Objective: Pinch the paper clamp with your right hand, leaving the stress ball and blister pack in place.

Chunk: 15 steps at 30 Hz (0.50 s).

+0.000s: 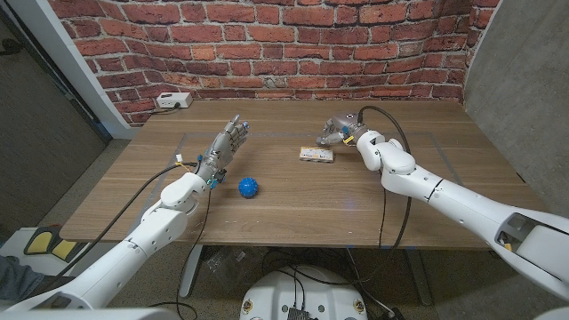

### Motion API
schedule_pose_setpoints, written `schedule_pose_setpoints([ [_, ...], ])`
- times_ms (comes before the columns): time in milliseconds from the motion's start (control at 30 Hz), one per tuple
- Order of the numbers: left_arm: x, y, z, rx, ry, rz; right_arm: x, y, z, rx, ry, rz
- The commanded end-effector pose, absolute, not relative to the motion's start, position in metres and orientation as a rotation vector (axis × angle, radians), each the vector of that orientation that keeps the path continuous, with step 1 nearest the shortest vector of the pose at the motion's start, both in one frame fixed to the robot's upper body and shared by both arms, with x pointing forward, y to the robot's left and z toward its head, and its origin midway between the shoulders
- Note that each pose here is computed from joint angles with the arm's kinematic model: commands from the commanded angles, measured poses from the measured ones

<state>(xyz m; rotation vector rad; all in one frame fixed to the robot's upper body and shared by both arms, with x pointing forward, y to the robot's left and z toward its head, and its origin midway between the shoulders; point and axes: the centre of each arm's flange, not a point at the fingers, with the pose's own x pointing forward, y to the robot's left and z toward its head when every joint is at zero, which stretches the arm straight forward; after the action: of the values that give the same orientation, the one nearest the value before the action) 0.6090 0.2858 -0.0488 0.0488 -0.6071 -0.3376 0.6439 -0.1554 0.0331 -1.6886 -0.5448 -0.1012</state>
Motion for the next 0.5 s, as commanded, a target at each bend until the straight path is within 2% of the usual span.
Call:
schedule_pose_setpoints([
  [33,0.6125,0.2867,-0.0493,0.043,-0.603,-0.337,0.6461,-0.1550,0.0326,-1.708,-0.527,-0.132],
  [500,0.6157,0.2859,-0.0504,0.039,-0.600,-0.345,0.6441,-0.1542,0.0295,-1.742,-0.511,-0.134],
])
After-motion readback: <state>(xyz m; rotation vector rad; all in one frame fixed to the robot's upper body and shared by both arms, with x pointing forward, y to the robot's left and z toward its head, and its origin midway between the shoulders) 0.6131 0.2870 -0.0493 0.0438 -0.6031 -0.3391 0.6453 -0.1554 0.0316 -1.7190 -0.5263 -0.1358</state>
